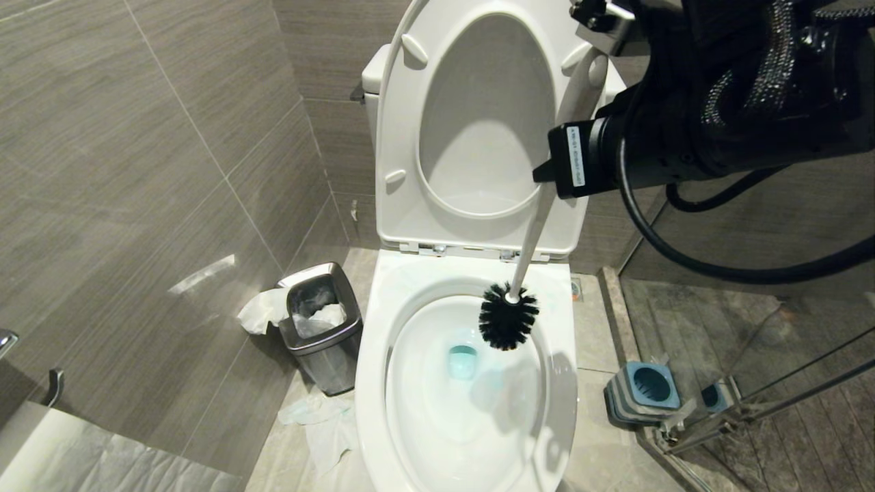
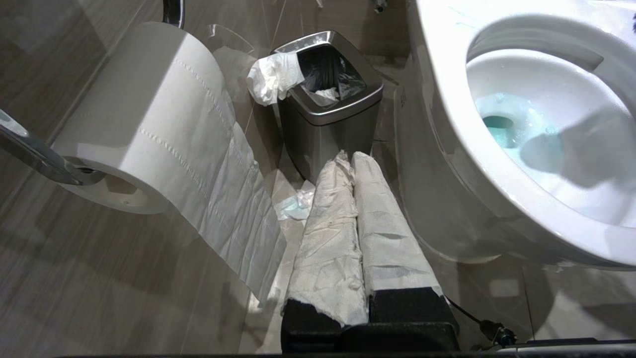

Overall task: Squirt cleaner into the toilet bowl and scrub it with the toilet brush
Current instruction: Scrub the toilet bowl

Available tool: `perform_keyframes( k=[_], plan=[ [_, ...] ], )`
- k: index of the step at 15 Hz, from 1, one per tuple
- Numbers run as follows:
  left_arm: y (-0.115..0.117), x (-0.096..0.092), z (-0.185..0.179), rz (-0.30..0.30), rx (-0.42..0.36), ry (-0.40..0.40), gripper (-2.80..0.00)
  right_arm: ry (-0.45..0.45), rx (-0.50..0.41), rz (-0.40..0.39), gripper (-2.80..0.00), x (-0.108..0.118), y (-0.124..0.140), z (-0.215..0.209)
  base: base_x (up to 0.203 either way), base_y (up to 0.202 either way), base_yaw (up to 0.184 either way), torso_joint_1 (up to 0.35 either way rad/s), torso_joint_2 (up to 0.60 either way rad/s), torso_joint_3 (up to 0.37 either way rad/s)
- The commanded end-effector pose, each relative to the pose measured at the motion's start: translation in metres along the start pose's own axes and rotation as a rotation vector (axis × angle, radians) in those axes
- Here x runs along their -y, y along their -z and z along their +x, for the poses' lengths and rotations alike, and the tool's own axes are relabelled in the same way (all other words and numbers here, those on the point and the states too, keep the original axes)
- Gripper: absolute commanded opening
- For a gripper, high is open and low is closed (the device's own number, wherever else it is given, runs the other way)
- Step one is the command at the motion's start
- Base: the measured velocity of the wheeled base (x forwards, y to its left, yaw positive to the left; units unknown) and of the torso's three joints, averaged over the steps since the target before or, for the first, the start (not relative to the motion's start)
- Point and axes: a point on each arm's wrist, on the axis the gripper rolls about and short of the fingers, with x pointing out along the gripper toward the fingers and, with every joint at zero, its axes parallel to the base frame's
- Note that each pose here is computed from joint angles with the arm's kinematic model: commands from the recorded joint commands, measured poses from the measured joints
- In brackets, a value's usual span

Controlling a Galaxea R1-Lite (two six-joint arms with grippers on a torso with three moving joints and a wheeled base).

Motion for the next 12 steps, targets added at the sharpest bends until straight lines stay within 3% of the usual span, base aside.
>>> perform_keyframes(
  k=[1,9,12],
  plan=[
    [0.000,0.000,0.000,0.000,-0.001,0.000,-2.80,-0.003,-0.025,-0.011,-2.80,-0.006,0.005,0.010,0.000,0.000,0.000,0.000,0.00,0.000],
    [0.000,0.000,0.000,0.000,-0.001,0.000,-2.80,0.055,-0.055,-0.025,-2.80,-0.017,0.016,0.052,0.000,0.000,0.000,0.000,0.00,0.000],
    [0.000,0.000,0.000,0.000,-0.001,0.000,-2.80,0.089,-0.022,-0.016,-2.80,-0.023,0.019,0.075,0.000,0.000,0.000,0.000,0.00,0.000]
  ],
)
